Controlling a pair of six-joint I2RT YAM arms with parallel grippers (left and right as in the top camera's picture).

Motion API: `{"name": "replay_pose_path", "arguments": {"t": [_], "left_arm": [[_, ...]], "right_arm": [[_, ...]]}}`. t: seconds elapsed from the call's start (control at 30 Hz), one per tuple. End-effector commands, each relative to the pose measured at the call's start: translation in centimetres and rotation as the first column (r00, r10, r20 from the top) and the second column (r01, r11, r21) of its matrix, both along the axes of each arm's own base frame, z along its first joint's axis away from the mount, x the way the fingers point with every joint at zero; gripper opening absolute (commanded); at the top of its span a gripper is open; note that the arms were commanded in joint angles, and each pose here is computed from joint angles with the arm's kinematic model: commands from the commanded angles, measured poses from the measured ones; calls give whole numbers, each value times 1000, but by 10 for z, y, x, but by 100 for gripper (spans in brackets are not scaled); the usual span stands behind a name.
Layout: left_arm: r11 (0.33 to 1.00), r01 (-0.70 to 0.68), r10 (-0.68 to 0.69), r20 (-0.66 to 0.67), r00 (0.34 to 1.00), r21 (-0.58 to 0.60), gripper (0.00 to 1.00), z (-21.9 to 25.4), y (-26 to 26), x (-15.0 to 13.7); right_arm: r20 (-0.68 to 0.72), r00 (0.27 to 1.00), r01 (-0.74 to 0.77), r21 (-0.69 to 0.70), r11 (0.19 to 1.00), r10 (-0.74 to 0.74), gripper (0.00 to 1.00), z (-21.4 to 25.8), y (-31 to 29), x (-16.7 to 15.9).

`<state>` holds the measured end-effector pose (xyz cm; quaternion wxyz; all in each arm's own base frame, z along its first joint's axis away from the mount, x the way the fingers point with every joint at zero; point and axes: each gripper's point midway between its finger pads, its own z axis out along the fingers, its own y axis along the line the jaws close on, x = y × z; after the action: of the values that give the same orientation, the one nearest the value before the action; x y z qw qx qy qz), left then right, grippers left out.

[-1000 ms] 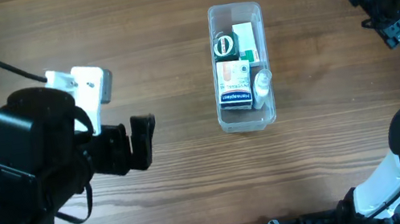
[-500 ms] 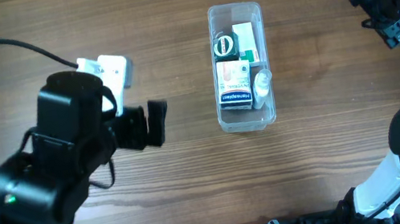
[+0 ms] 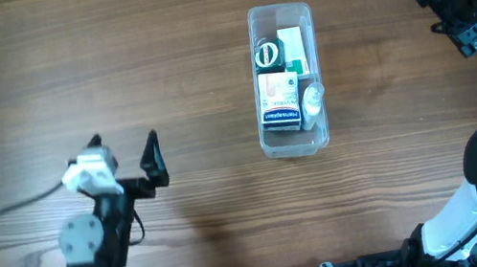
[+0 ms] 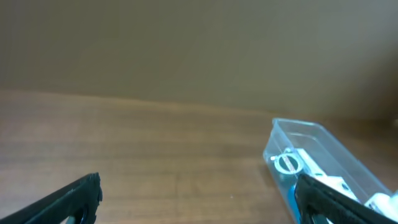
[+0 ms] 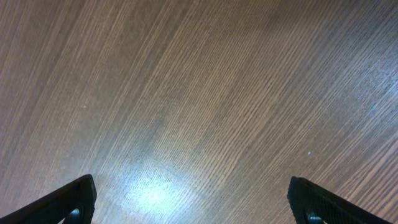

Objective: Pack container

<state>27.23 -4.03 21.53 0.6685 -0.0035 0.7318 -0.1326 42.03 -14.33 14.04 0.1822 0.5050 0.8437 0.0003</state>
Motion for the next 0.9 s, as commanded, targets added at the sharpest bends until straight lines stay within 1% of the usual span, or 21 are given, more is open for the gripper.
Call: {"name": "replay_pose_path", "arguments": {"t": [0.0,0.17,0.37,0.5,0.63,0.8,0.87], "left_arm": [[1000,10,-11,70,997,7,100,-7,1,-12],[999,-33,32,141,990,4,100,2,12,-21],[999,-43,42,162,986,3,100,-6,15,-24],[999,-44,43,188,981,2,100,-11,15,-27],[999,-55,53,163,985,4,100,-19,17,-28],[996,-84,84,11,996,14,100,-56,24,-27],[996,-84,84,13,996,14,100,-55,24,-27]], "right_arm": [[-7,1000,17,7,1000,-17,100,-5,1,1],[8,1000,17,3,1000,-17,100,-4,-1,4],[57,998,17,-11,1000,-16,100,1,-4,15],[65,998,17,-13,1000,-16,100,1,-4,17],[65,998,17,-13,1000,-17,100,1,-4,17],[65,998,17,-13,1000,-16,100,1,-4,17],[65,998,17,-13,1000,-16,100,1,-4,17]]}}
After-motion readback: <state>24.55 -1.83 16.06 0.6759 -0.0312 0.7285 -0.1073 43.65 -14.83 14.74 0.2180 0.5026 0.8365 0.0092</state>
